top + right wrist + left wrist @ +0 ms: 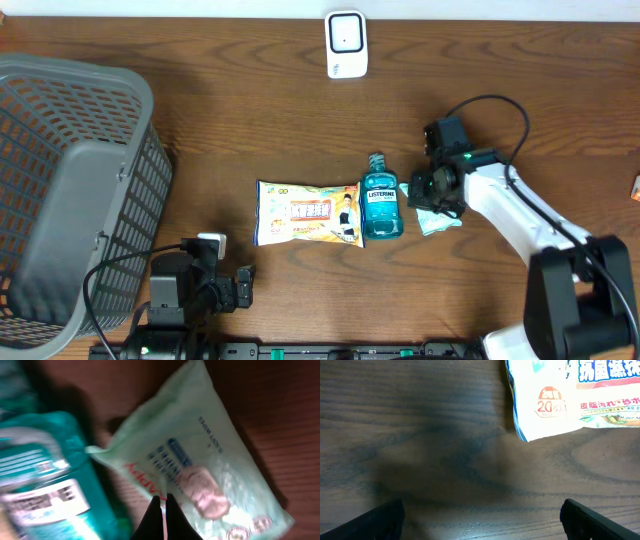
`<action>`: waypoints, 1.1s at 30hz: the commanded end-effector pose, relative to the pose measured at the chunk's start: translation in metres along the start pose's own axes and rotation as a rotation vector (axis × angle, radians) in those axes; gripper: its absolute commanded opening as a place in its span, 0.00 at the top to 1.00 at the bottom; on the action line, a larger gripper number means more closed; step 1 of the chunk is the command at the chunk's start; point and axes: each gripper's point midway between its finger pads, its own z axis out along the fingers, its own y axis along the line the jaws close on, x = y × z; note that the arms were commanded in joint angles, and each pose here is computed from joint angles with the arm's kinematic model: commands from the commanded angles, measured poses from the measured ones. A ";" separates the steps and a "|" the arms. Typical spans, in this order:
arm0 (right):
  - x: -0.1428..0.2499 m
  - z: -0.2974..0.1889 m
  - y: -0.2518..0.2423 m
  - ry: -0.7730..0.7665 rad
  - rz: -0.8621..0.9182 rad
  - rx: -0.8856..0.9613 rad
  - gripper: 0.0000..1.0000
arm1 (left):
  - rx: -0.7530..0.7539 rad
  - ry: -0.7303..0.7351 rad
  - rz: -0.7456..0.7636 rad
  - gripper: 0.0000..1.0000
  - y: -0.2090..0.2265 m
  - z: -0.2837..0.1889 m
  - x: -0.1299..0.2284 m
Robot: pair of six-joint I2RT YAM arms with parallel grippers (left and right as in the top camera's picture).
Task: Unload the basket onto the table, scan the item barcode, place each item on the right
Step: 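Lift the green Zappy packet off the table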
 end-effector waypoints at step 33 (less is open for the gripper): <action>-0.006 -0.072 0.003 -0.135 -0.349 0.269 0.51 | 0.008 -0.007 0.007 0.01 -0.002 -0.001 -0.002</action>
